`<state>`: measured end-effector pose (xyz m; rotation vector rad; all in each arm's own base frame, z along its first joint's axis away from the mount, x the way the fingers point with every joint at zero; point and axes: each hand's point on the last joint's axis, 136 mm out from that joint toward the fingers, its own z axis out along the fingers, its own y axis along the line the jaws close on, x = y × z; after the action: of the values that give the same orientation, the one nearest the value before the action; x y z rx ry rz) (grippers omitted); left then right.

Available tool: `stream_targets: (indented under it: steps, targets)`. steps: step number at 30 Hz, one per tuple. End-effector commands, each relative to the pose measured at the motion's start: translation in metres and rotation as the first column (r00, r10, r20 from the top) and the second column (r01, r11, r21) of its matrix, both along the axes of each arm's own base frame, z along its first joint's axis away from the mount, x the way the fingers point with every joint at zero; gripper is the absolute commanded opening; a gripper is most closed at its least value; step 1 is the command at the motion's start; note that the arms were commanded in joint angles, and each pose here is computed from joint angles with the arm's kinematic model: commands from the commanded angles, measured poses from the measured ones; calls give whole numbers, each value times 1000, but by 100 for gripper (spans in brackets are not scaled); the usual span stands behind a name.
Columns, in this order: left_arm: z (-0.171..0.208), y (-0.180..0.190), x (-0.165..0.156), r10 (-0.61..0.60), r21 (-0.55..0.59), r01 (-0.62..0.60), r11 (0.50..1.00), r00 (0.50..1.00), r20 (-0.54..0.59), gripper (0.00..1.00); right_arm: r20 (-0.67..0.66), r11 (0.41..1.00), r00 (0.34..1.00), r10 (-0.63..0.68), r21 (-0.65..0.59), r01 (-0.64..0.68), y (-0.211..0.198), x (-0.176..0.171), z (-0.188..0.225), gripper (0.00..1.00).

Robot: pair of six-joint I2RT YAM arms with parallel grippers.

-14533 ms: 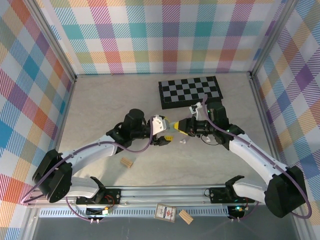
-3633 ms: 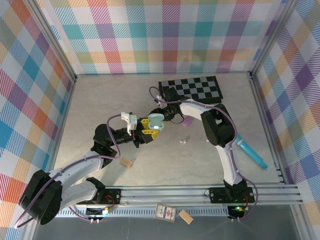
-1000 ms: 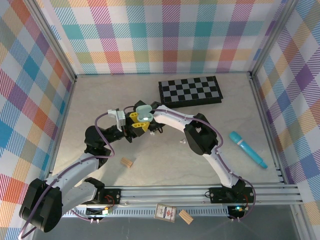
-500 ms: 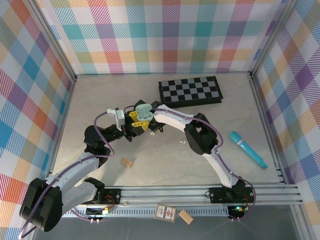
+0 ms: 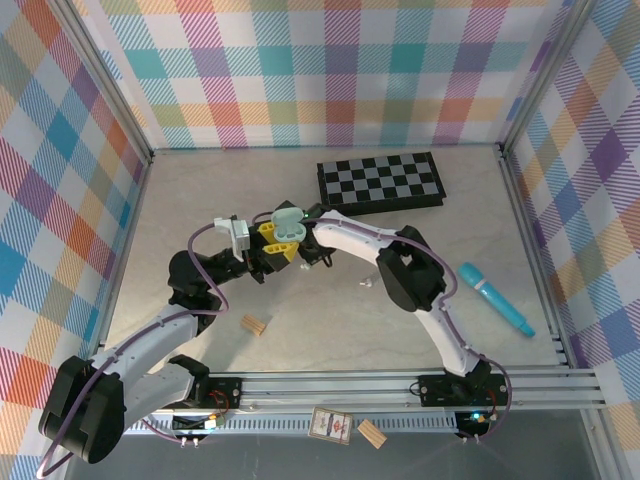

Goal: Insert the wireless bluetooth earbuds into the charging case

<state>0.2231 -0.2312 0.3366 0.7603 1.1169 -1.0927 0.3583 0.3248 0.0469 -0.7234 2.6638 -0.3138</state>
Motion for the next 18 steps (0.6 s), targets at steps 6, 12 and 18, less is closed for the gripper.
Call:
stream_targets:
  steps: [6, 12, 18]
  targets:
    - [21, 5, -9, -14, -38, 17, 999, 997, 70, 29, 98, 984, 989, -110, 154, 94, -32, -12, 69, 19]
    - [19, 5, -6, -3, -45, 5, 999, 998, 61, 29, 132, 964, 968, -212, 193, 185, -82, -25, 95, 20]
    - [11, 4, 2, 16, -31, -15, 999, 999, 51, 30, 164, 943, 955, -246, 269, 197, -111, -42, 127, 20]
